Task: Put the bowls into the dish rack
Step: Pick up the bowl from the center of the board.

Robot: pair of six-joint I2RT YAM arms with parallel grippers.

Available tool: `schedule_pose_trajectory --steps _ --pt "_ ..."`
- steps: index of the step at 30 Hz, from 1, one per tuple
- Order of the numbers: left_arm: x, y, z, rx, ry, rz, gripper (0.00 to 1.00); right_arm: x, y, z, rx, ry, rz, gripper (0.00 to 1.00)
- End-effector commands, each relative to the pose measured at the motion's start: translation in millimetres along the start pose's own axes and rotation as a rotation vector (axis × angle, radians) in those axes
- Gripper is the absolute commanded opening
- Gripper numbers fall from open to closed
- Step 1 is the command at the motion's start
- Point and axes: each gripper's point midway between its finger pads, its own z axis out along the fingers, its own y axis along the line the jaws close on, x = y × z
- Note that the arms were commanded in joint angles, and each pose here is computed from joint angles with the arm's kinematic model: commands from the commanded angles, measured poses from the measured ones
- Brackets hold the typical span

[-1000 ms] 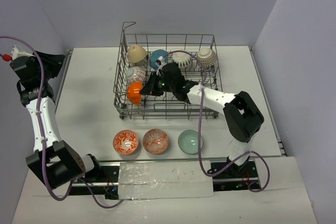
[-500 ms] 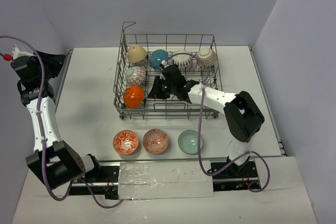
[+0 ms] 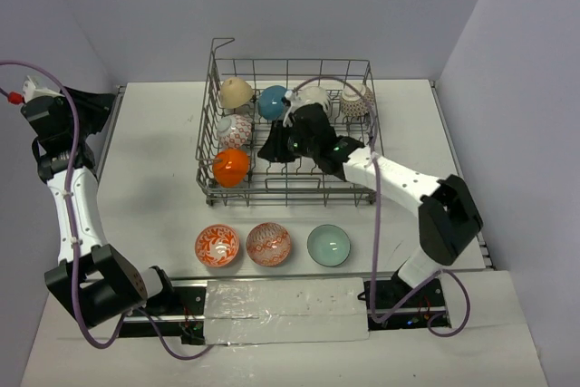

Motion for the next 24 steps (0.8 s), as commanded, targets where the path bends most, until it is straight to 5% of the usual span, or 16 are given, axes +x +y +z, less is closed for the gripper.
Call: schedule_pose_trajectory --steps 1,10,16,24 --pt "-10.2 -16.9 -9.5 0.043 -0.053 0.043 0.36 -78.8 60.8 -52.8 -0.116 -0.214 -0.190 0.32" --pt "-11.5 -18.9 -10.6 0.037 -0.062 0.073 0.36 -104.3 125.7 -131.1 -0.250 -0.355 -0.504 0.31" --pt "-10.4 -20.5 -10.1 0.042 -0.056 0.071 0.36 -26.4 160.3 -163.2 -0.365 -0.227 -0.763 0.33" --pt "-7.5 -19.6 -8.8 0.047 -0.046 0.066 0.36 49.4 156.6 -165.5 -0.318 -0.086 -0.877 0.35"
